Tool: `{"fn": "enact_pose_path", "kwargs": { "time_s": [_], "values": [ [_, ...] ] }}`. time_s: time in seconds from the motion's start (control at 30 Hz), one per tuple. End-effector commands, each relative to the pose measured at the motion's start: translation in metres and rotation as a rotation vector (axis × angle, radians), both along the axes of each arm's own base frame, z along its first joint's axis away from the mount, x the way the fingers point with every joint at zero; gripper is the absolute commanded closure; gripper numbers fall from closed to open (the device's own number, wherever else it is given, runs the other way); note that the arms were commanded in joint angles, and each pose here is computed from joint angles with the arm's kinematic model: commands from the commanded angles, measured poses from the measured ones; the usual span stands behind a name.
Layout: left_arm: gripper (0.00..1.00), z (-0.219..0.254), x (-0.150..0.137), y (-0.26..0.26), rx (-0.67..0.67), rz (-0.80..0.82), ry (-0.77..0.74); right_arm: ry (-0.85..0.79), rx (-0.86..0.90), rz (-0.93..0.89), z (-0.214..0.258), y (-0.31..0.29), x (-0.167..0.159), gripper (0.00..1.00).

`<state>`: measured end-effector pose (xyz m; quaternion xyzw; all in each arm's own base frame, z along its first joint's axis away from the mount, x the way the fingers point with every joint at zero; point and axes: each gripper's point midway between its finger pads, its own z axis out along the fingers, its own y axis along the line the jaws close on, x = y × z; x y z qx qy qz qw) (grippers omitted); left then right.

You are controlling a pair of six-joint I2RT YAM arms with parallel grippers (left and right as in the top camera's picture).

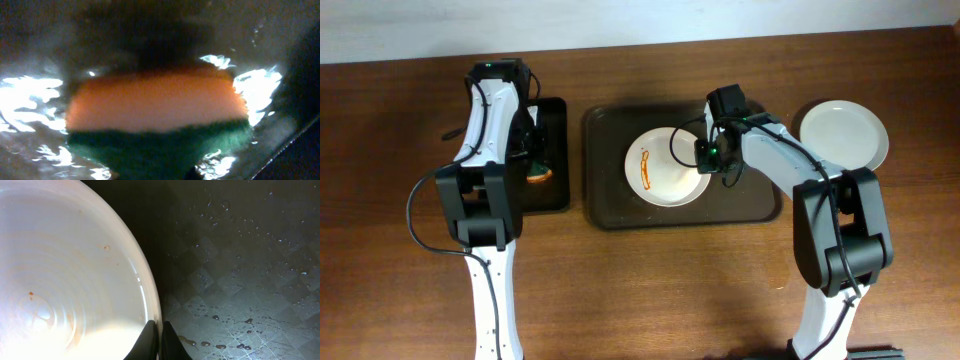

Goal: Clean dirty plates on tray and stack at the side
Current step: 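Grasp the sponge with the left gripper and lift it from the black tray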

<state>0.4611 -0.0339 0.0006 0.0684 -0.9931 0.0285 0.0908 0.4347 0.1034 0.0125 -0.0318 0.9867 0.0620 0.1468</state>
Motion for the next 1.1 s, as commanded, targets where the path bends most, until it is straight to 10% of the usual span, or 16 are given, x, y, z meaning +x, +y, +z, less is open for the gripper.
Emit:
{"fn": "enact_pose_path", "kwargs": {
  "time_s": [0.0, 0.1, 0.13, 0.17, 0.3, 0.4, 0.53, 0.6, 0.63, 0.7, 0.73, 0.83, 0.93, 1.07],
  "values": [
    [1.00, -0.028, -0.010, 0.000, -0.007, -0.002, 0.062, 0.018, -0.037, 0.007, -0.011, -0.005, -0.003, 0.96],
    [1.00, 0.011, 0.007, -0.002, -0.014, -0.002, -0.014, 0.019, -0.034, 0.008, -0.011, -0.004, -0.003, 0.96],
    [0.27, 0.033, 0.011, -0.002, -0.015, -0.002, -0.044, 0.018, -0.034, 0.008, -0.011, -0.004, -0.003, 0.96],
    [0.00, 0.040, 0.010, -0.002, -0.015, -0.002, -0.048, 0.018, -0.034, 0.008, -0.011, -0.004, -0.003, 0.96],
    [0.00, 0.025, 0.001, -0.001, -0.007, -0.012, 0.010, 0.018, -0.033, 0.008, -0.011, -0.004, -0.003, 0.96],
    [0.40, 0.003, -0.020, -0.010, -0.060, -0.017, 0.117, 0.014, -0.033, 0.008, -0.010, -0.004, -0.002, 0.96],
    [0.52, -0.001, -0.026, -0.012, -0.074, -0.022, 0.142, 0.015, -0.033, 0.008, -0.010, -0.004, -0.002, 0.96],
    [0.96, -0.001, -0.026, -0.012, -0.075, -0.025, 0.142, 0.015, -0.033, 0.008, -0.010, -0.004, -0.002, 0.96],
    [1.00, -0.001, -0.026, -0.013, -0.075, -0.029, 0.141, 0.015, -0.033, 0.008, -0.010, -0.004, -0.002, 0.96],
    [0.82, -0.002, -0.025, -0.008, -0.062, -0.025, 0.140, 0.015, -0.033, 0.008, -0.011, -0.004, -0.002, 0.96],
    [0.07, -0.003, -0.020, -0.001, -0.046, -0.022, 0.120, 0.015, -0.033, 0.008, -0.010, -0.004, -0.002, 0.96],
    [0.00, -0.010, 0.007, 0.001, -0.042, -0.059, 0.002, 0.015, -0.032, 0.008, -0.010, -0.004, -0.002, 0.96],
    [0.21, -0.013, 0.028, -0.001, -0.052, -0.107, -0.088, 0.015, -0.032, 0.008, -0.010, -0.004, -0.002, 0.96],
    [0.95, -0.014, 0.036, -0.001, -0.050, -0.107, -0.121, 0.015, -0.032, 0.008, -0.010, -0.004, -0.002, 0.96]
  ]
}}
